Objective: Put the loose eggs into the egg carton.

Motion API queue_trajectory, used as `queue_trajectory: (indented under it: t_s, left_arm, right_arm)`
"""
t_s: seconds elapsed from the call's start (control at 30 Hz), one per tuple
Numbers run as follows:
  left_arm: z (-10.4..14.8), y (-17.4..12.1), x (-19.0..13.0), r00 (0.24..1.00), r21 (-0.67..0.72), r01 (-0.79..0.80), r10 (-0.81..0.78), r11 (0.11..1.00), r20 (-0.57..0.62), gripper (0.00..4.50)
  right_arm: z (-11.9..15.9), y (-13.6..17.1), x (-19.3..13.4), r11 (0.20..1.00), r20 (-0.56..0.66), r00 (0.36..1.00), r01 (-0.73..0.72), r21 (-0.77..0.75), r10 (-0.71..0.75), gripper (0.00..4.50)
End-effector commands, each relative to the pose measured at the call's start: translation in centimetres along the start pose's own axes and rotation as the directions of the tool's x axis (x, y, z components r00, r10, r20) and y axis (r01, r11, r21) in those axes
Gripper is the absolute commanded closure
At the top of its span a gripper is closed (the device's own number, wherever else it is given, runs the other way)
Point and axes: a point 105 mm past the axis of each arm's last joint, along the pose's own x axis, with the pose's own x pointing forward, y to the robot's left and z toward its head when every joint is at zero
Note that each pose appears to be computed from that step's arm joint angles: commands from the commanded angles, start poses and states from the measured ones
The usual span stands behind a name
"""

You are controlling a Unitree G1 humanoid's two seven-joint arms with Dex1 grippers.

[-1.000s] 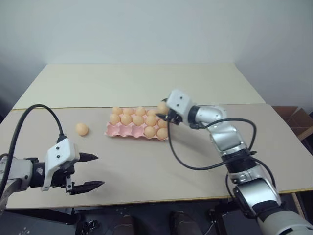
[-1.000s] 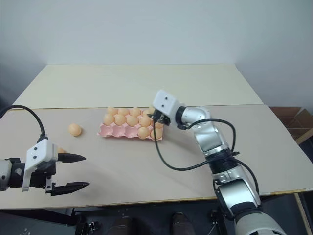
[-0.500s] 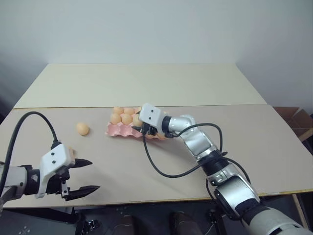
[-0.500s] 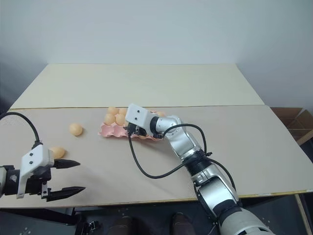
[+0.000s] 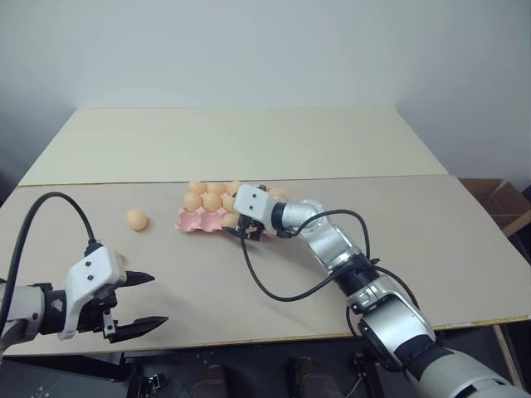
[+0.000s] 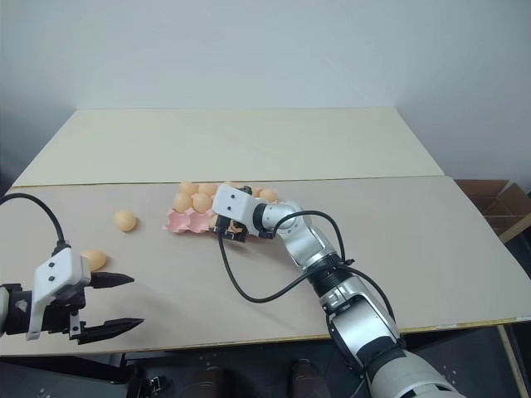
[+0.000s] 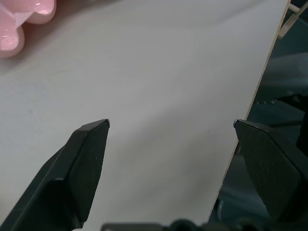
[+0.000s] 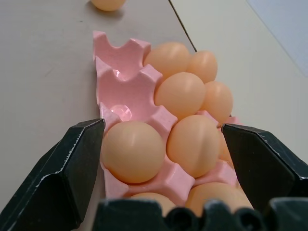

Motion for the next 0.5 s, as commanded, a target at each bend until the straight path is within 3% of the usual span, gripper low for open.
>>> queue_trajectory:
  t_s: [0.03,0.23,0.37,0.5]
  left_arm:
    - [0.2,0.4,-0.8,0.998,0.017,-0.059,0.059,0.998,0.001,0.00]
    - [-1.3,3.0,-2.8,0.947,-0.067,-0.322,0.321,0.945,-0.025,0.00]
    - [-2.8,6.1,-5.5,0.776,-0.158,-0.629,0.627,0.761,-0.066,0.00]
    - [-4.5,6.8,-7.3,0.677,-0.250,-0.731,0.721,0.635,-0.148,0.00]
  right_arm:
    - [2.8,-1.0,-2.3,0.998,0.091,0.996,0.026,-0.056,-0.021,0.02]
    - [3.3,-0.6,-7.5,0.999,0.103,0.995,0.010,-0.052,-0.005,0.02]
    - [2.2,-0.2,-10.7,0.999,0.022,1.000,-0.016,-0.039,0.017,0.02]
    - [1.7,0.2,-12.8,0.999,-0.022,0.999,-0.030,0.014,0.030,0.02]
